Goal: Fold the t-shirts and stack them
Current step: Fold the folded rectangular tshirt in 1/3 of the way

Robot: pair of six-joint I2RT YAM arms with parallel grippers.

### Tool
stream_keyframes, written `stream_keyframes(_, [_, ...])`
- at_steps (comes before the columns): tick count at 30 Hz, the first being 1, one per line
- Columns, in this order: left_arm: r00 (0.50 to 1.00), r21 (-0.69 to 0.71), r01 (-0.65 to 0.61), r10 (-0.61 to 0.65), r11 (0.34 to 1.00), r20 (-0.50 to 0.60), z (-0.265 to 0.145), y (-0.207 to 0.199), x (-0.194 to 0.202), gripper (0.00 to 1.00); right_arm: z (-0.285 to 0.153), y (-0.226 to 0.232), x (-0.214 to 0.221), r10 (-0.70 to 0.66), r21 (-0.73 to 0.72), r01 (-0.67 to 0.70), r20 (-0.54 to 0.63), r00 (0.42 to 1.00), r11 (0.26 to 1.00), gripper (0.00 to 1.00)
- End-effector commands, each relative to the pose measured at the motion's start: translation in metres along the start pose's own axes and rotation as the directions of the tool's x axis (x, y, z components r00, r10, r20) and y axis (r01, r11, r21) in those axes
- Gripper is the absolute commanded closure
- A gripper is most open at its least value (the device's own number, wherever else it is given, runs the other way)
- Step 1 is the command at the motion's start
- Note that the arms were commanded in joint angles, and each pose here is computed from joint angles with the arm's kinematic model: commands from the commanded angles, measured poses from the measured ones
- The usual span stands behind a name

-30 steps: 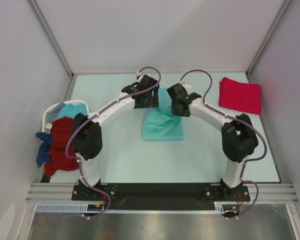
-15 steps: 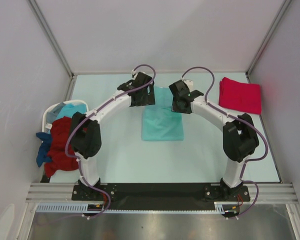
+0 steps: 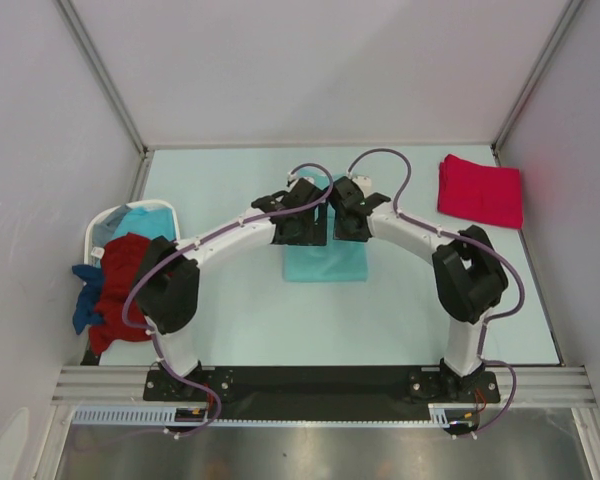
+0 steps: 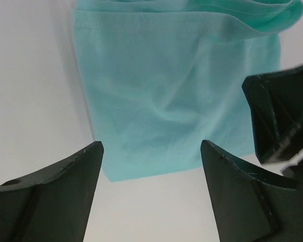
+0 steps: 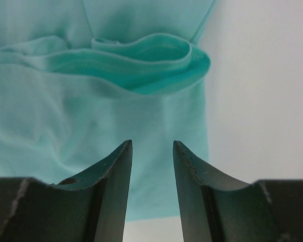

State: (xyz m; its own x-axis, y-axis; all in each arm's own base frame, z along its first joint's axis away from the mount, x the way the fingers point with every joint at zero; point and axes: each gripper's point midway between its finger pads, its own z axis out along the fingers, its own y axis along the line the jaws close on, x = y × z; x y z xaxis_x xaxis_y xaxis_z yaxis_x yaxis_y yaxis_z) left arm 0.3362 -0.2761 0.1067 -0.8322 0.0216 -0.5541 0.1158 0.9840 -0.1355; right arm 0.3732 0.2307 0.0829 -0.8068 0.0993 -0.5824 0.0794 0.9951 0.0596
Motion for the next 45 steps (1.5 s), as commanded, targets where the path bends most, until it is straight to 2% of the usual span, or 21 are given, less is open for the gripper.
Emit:
stream_keyframes(1, [0.998,0.031,0.032,-0.034,0.999,0.053,-0.012,-0.005,-0.014,0.16,0.029,0.007,-0.02,0.025,0.001,-0.025,0.028,0.999,1.0,0.57])
stream_keyframes(5, [0.998,0.025,0.028,-0.029,0.999,0.052,-0.015,-0.004,-0.012,0.16,0.054,0.009,-0.033,0.03,0.007,-0.03,0.014,0.999,1.0,0.57])
stream_keyframes(13, [0.999,0.002,0.012,-0.012,1.0,0.04,-0.014,0.004,-0.004,0.16,0.077,0.024,-0.069,0.055,-0.021,-0.054,0.043,0.998,0.998,0.57])
stream_keyframes(17, [1.0,-0.006,0.007,-0.006,1.0,0.024,-0.011,0.006,0.001,0.16,0.1,0.022,-0.066,0.054,-0.008,-0.054,0.005,0.999,0.999,0.57])
stream_keyframes(20, [1.0,-0.028,0.0,0.0,1.0,0.022,-0.008,0.011,0.004,0.16,0.101,0.014,-0.062,0.056,0.027,-0.057,0.004,0.998,0.998,0.59])
stream_keyframes(21, [1.0,-0.035,0.001,0.0,0.999,0.023,-0.009,0.013,0.004,0.16,0.076,0.016,-0.079,0.069,0.0,-0.069,0.066,0.995,0.998,0.59])
stream_keyframes(22, [0.999,-0.031,0.009,-0.008,0.999,0.042,-0.015,0.013,0.0,0.16,0.073,0.002,-0.066,0.055,0.038,-0.057,0.07,0.996,0.998,0.59])
stream_keyframes(23, [0.998,-0.042,0.014,-0.012,0.999,0.056,-0.017,0.017,-0.001,0.16,0.059,0.007,-0.079,0.069,0.005,-0.07,0.129,0.989,0.998,0.58])
stream_keyframes(24, [0.997,-0.039,0.019,-0.016,0.999,0.071,-0.021,0.017,-0.004,0.16,0.026,0.008,-0.1,0.103,-0.041,-0.097,0.192,0.976,0.994,0.58])
stream_keyframes(27, [0.993,-0.045,0.027,-0.022,0.999,0.118,-0.033,0.024,-0.011,0.15,0.0,0.017,-0.1,0.109,-0.091,-0.094,0.175,0.979,0.991,0.57])
stream_keyframes(29, [0.992,-0.047,0.032,-0.026,0.998,0.124,-0.036,0.026,-0.011,0.15,-0.006,0.018,-0.092,0.097,-0.072,-0.087,0.152,0.984,0.994,0.57])
stream_keyframes(33, [0.994,-0.038,0.04,-0.035,0.999,0.107,-0.034,0.026,-0.004,0.15,-0.017,0.015,-0.092,0.097,-0.071,-0.085,0.2,0.975,0.994,0.57])
stream_keyframes(37, [0.994,-0.034,0.047,-0.043,0.998,0.103,-0.035,0.026,0.0,0.15,-0.029,0.018,-0.091,0.096,-0.078,-0.083,0.181,0.979,0.993,0.57])
stream_keyframes(40, [0.994,-0.027,0.048,-0.046,0.998,0.095,-0.037,0.028,0.006,0.15,-0.041,0.018,-0.074,0.073,-0.064,-0.063,0.164,0.984,0.996,0.57])
stream_keyframes(41, [0.995,-0.019,0.048,-0.046,0.999,0.091,-0.037,0.027,0.008,0.15,-0.034,0.01,-0.055,0.057,-0.038,-0.053,0.13,0.99,0.998,0.57])
stream_keyframes(45, [0.997,-0.014,0.047,-0.046,0.999,0.059,-0.026,0.03,0.025,0.15,-0.027,-0.007,-0.025,0.073,-0.024,-0.071,0.093,0.993,0.997,0.57])
